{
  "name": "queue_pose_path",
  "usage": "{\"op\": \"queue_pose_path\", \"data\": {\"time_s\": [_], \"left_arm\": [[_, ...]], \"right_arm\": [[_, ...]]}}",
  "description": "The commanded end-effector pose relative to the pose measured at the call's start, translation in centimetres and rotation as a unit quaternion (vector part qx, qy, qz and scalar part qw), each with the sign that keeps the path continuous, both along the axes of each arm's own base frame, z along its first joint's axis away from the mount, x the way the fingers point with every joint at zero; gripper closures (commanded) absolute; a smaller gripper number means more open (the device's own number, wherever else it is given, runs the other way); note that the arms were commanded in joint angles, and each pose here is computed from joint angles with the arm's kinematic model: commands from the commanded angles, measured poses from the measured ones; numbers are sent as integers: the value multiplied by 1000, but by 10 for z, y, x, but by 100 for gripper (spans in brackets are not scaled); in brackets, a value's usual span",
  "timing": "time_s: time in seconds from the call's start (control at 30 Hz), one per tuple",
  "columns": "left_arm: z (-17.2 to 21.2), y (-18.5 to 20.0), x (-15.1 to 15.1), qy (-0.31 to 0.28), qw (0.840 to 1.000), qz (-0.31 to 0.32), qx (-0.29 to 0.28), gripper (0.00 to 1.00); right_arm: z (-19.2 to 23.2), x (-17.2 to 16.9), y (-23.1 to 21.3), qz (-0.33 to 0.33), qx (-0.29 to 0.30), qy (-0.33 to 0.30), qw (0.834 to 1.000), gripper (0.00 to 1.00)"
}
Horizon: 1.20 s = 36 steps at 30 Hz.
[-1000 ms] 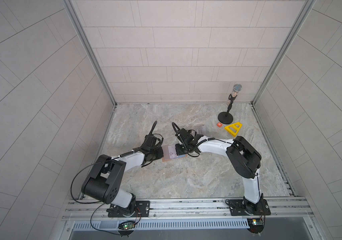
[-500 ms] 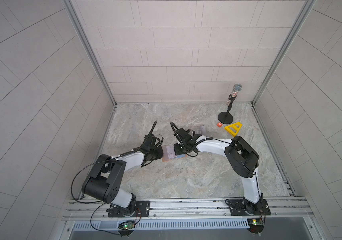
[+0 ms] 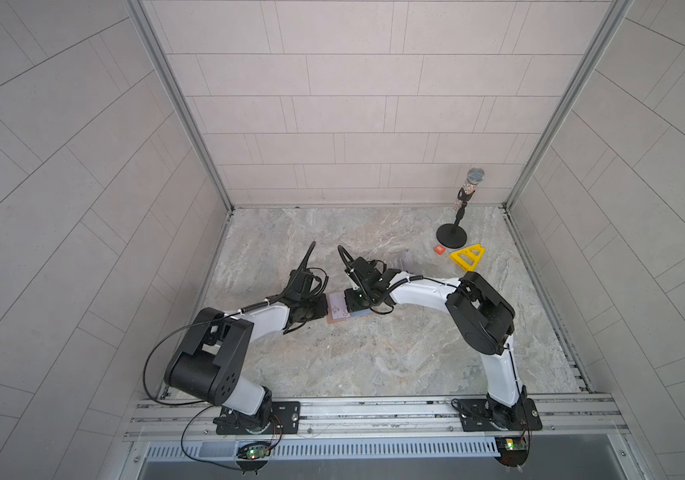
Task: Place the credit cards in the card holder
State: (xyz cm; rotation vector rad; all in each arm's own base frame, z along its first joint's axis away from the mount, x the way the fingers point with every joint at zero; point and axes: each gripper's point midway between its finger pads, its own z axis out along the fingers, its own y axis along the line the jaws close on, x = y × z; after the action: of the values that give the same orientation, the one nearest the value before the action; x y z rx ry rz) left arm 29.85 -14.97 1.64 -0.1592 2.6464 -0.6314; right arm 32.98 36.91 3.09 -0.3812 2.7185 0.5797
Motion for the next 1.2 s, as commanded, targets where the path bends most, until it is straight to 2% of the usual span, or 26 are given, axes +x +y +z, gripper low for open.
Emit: {"op": "queue_pose_path", "data": {"time_s": [0.0,0.4,0.73,0.83,0.97,1.07,1.17], "left_arm": [[-5,-7,-8,14,1000,-24,-5,91],[-5,-5,-2,10,999,-40,17,91],[-2,-8,7,5,998,-51,24,89],[8,-8,10,-5,998,-51,26,85],[35,-7,13,-33,998,-53,28,66],[59,-12,13,-61,996,-60,13,61],[75,-27,10,-77,994,-77,-18,60]], "right_arm": [[-22,-17,-1,11,-19,32,999,98],[-6,-15,-9,-1,-22,8,1000,97],[34,-13,-20,-11,-12,-32,999,88],[41,-12,-27,-13,-13,-40,999,86],[42,-7,-39,-20,-20,-40,999,85],[39,-3,-48,-28,-21,-35,999,85],[36,0,-58,-35,-24,-30,999,86]]}}
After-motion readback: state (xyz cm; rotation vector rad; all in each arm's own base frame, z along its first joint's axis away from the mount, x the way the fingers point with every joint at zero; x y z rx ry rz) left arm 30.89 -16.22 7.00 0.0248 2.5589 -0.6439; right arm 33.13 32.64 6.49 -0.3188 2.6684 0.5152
